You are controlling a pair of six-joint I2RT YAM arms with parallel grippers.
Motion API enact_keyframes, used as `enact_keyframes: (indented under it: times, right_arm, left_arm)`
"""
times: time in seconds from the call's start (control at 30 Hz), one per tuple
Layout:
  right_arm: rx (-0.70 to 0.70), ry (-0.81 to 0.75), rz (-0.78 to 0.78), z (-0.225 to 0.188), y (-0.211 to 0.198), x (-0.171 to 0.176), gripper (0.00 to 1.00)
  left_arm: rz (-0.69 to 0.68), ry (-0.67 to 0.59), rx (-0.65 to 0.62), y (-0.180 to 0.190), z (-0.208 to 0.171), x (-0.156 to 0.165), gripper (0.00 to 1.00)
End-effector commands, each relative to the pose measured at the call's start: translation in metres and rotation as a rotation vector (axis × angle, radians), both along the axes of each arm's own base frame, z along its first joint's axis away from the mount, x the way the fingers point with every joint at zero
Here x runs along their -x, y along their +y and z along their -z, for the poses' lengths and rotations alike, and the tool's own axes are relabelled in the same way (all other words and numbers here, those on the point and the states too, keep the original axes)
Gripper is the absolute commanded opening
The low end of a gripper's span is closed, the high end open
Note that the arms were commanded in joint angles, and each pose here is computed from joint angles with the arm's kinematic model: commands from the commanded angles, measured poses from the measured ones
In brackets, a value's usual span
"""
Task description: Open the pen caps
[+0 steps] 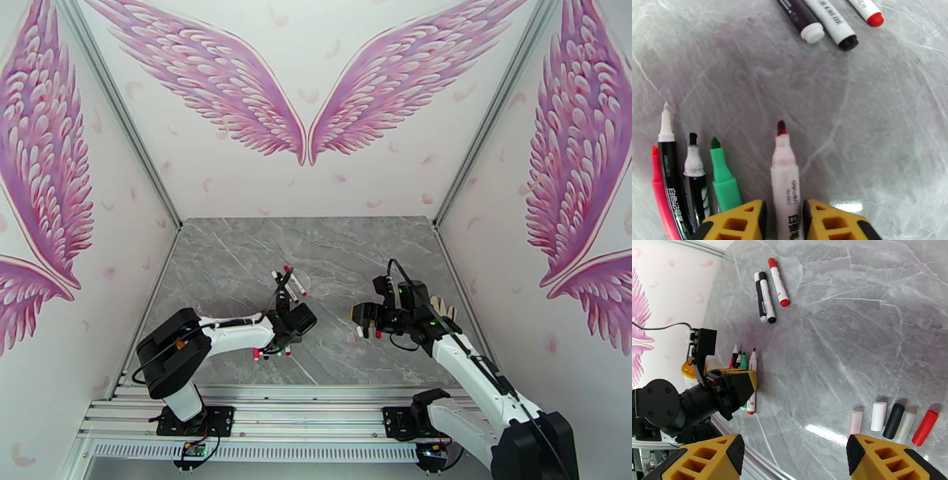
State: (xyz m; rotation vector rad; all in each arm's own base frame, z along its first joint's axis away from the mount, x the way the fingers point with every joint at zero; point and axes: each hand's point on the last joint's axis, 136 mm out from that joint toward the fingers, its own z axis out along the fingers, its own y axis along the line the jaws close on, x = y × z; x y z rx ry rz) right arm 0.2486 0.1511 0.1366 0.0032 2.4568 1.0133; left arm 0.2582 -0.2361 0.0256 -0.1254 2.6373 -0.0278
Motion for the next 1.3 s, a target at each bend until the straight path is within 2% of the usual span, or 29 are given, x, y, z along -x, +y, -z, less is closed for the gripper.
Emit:
enact_keyframes:
  times: [0.0, 0.37, 0.53, 0.73, 0.97, 1.27]
  right_arm:
    - [0.0, -0.01, -0.008, -0.004, 0.002, 0.003, 0.75]
    - [0.0, -0.012, -0.021, -0.006, 0.005, 0.001, 0.76]
    - [0.006, -0.011, -0.018, -0.005, 0.004, 0.002, 0.76]
    - [0.015, -0.006, -0.015, -0.001, 0.003, 0.004, 0.76]
    - [0.017, -0.005, -0.017, 0.001, 0.003, 0.005, 0.76]
    - [0.02, -0.005, -0.014, 0.002, 0.003, 0.004, 0.76]
  left_arm:
    - [0.009, -0.04, 0.087, -0.007, -0.034, -0.017, 0.34]
    - [-0.072, -0.019, 0.213, 0.011, -0.052, -0.073, 0.39]
    - [-0.128, 0.0, 0.267, 0.013, -0.046, -0.101, 0.42]
    - [-0.172, 0.025, 0.274, 0.011, -0.028, -0.128, 0.4]
    - [-0.184, 0.017, 0.269, 0.006, -0.019, -0.146, 0.4]
    - [-0.202, 0.05, 0.237, 0.016, -0.001, -0.146, 0.37]
